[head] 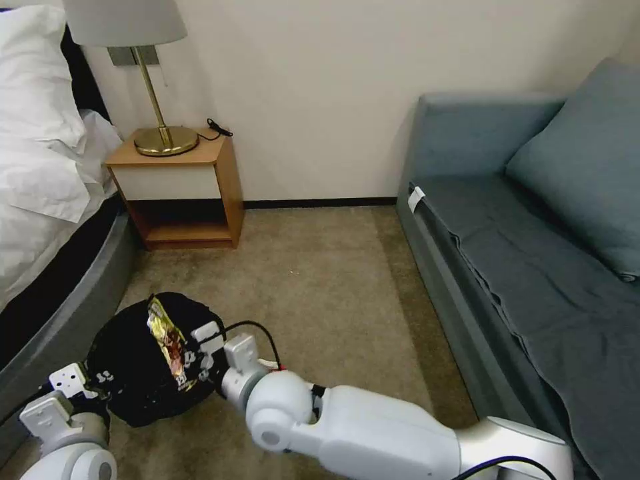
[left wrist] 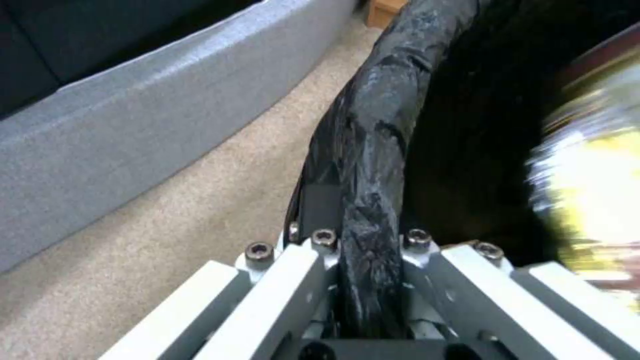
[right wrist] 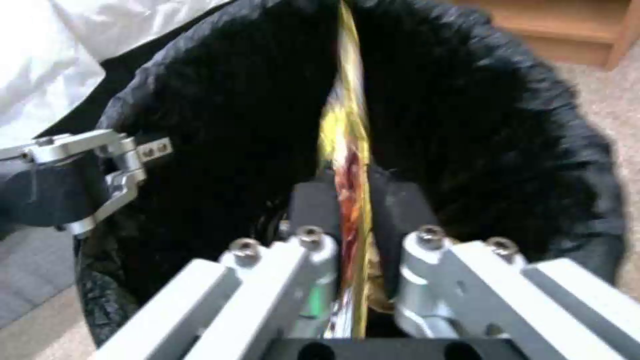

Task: Pick up the trash bin, then pick up the garbage on the floor and place it into the trash bin.

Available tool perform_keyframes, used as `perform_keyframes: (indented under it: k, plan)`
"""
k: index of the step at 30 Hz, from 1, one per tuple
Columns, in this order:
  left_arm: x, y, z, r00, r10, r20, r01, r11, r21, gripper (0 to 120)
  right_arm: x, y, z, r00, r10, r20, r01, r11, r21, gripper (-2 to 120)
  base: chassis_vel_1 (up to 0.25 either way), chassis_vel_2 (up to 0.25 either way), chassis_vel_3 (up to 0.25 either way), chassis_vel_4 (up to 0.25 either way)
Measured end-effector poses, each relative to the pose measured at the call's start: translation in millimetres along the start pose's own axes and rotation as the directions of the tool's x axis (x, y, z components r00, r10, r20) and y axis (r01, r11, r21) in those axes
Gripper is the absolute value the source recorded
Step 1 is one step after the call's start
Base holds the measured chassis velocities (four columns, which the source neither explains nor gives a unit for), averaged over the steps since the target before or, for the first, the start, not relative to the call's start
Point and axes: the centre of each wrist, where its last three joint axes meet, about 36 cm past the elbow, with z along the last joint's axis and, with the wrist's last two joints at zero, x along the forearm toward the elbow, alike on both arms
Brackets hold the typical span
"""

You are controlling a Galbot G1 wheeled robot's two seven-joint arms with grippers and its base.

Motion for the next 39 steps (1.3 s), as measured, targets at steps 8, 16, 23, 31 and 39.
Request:
perform_keyframes:
  k: [8, 16, 23, 31, 39]
  plan:
    - [0.8, 0.9, 0.5, 1.0, -0.003, 0.0, 0.003, 1.0, -0.001, 2, -1, -1, -6, 1.0, 0.01, 0.027, -0.01, 1.0, 0.005, 40, 0.0, 0.0, 0.0, 0.0]
    - [-0.2, 5.7, -1.8, 1.0, -0.012, 0.007, 0.012, 1.0, 0.002, 2, 4, -59, -36, 0.981, 0.047, 0.187, -0.07, 0.991, 0.116, 68, 0.0, 0.0, 0.0, 0.0]
    - [-0.9, 13.6, -4.7, 1.0, -0.028, 0.012, 0.028, 1.0, 0.011, 2, -20, -145, -31, 0.965, 0.108, 0.239, -0.183, 0.93, 0.318, 96, 0.0, 0.0, 0.0, 0.0]
    - [1.2, 25.2, -6.1, 0.999, -0.051, 0.014, 0.051, 0.999, 0.014, 2, -48, -210, 14, 0.999, 0.008, 0.049, -0.034, 0.826, 0.563, 100, 0.0, 0.0, 0.0, 0.0]
    - [2.4, 29.5, -6.0, 0.998, -0.059, 0.016, 0.058, 0.998, 0.022, 2, -62, -252, 46, 0.984, -0.022, -0.177, 0.14, 0.711, 0.689, 100, 0.0, 0.0, 0.0, 0.0]
